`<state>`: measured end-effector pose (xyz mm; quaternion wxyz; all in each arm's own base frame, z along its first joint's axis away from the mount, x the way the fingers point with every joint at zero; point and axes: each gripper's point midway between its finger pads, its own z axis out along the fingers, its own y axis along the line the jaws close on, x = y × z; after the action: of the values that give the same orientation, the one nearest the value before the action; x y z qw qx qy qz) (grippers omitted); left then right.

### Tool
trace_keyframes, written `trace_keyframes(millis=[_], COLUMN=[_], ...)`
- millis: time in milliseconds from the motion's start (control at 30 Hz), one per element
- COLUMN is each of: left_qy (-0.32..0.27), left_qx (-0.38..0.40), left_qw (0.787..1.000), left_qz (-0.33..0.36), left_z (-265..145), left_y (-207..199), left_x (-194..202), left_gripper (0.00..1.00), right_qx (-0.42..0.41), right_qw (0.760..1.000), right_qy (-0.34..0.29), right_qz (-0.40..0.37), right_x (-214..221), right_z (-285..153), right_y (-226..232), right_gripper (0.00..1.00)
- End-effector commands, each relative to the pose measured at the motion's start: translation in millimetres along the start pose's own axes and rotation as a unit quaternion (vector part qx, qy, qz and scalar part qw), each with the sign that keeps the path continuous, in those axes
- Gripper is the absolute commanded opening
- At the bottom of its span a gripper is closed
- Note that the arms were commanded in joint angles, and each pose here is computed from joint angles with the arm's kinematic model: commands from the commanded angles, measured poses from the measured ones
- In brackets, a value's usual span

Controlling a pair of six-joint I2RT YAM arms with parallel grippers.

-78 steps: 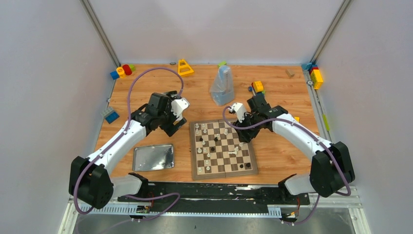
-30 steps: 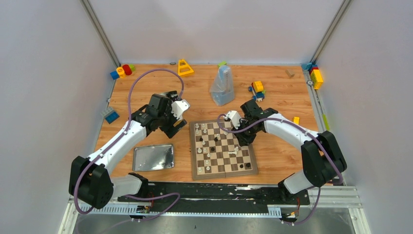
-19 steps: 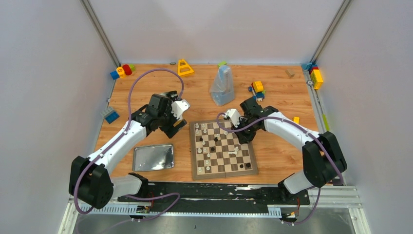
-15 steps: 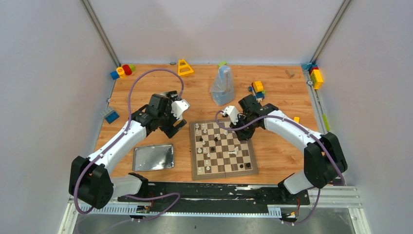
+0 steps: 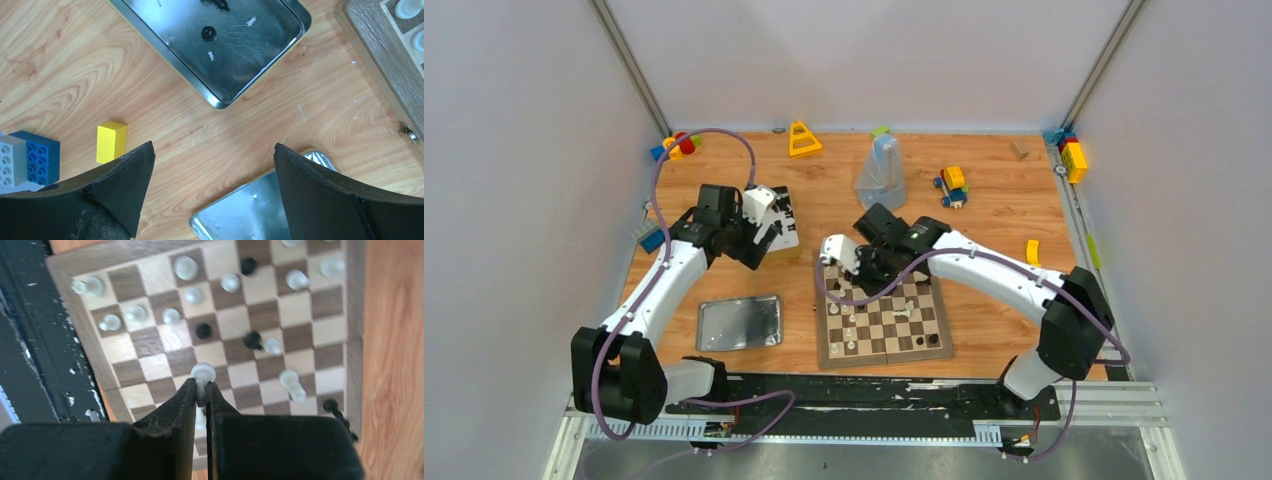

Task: Set up the chess pieces on the board
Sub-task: Place the chess piece on the chessboard.

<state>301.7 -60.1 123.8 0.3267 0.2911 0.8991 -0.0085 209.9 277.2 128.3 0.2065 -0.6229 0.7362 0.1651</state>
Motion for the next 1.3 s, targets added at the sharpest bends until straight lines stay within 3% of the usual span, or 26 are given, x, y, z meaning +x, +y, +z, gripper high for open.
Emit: trace_keyframes(millis=[0, 533, 1067, 1267], left_qy=[-0.033, -0.037, -0.039, -0.037], left_qx=[0.000, 0.008, 0.014, 0.014], left_qw=[0.999, 0.999, 0.999, 0.999], left_qz=[-0.028, -0.029, -0.027, -0.026], left_z=[-12, -14, -14, -14], left_y=[8, 9, 6, 6], left_x=[-18, -16, -16, -15], left_gripper=[0.96, 0.96, 0.96, 0.96], right_qx=[-0.035, -0.092, -0.110, -0.108], right_qw=[0.997, 0.986, 0.982, 0.982], right_qy=[0.004, 0.031, 0.053, 0.062], right_qz=[-0.069, -0.137, -0.144, -0.144], right_x=[-28, -56, -44, -40], right_z=[17, 81, 98, 101], right_y=[31, 76, 91, 91], right_gripper=[0.00, 0.00, 0.00, 0.07])
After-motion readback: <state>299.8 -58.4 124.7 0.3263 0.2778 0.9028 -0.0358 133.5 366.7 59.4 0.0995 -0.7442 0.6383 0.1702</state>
